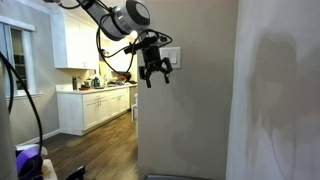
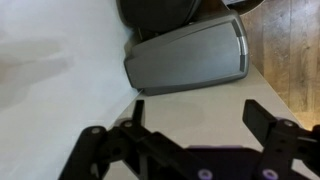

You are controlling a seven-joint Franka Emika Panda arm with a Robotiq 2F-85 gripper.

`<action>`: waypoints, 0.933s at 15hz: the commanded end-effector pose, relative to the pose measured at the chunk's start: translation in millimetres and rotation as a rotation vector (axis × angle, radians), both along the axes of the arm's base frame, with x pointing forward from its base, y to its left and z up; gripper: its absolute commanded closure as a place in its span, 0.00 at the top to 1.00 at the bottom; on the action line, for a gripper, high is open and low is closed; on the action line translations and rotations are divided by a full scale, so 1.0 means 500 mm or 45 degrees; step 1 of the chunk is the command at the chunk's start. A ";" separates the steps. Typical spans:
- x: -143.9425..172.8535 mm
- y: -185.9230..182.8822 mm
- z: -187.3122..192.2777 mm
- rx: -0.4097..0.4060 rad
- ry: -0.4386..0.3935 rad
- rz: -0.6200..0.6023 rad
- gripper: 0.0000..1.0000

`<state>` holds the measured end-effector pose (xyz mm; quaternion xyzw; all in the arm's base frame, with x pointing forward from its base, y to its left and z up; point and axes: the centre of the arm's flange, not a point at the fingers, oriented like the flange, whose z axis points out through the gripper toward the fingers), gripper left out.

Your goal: Switch off the left switch

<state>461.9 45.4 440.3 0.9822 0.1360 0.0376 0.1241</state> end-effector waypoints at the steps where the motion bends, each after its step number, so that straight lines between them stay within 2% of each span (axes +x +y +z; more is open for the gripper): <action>1: -0.006 -0.023 0.024 -0.051 -0.018 0.227 1.00; 5: 0.010 -0.041 0.051 -0.026 -0.134 0.377 1.00; 7: 0.014 -0.058 0.059 0.007 -0.187 0.377 1.00; 8: 0.013 -0.069 0.060 0.016 -0.201 0.375 0.97; 9: 0.010 -0.078 0.059 0.030 -0.212 0.369 0.73; 11: 0.005 -0.090 0.059 0.072 -0.240 0.366 0.71; 14: 0.005 -0.089 0.063 0.175 -0.300 0.345 0.51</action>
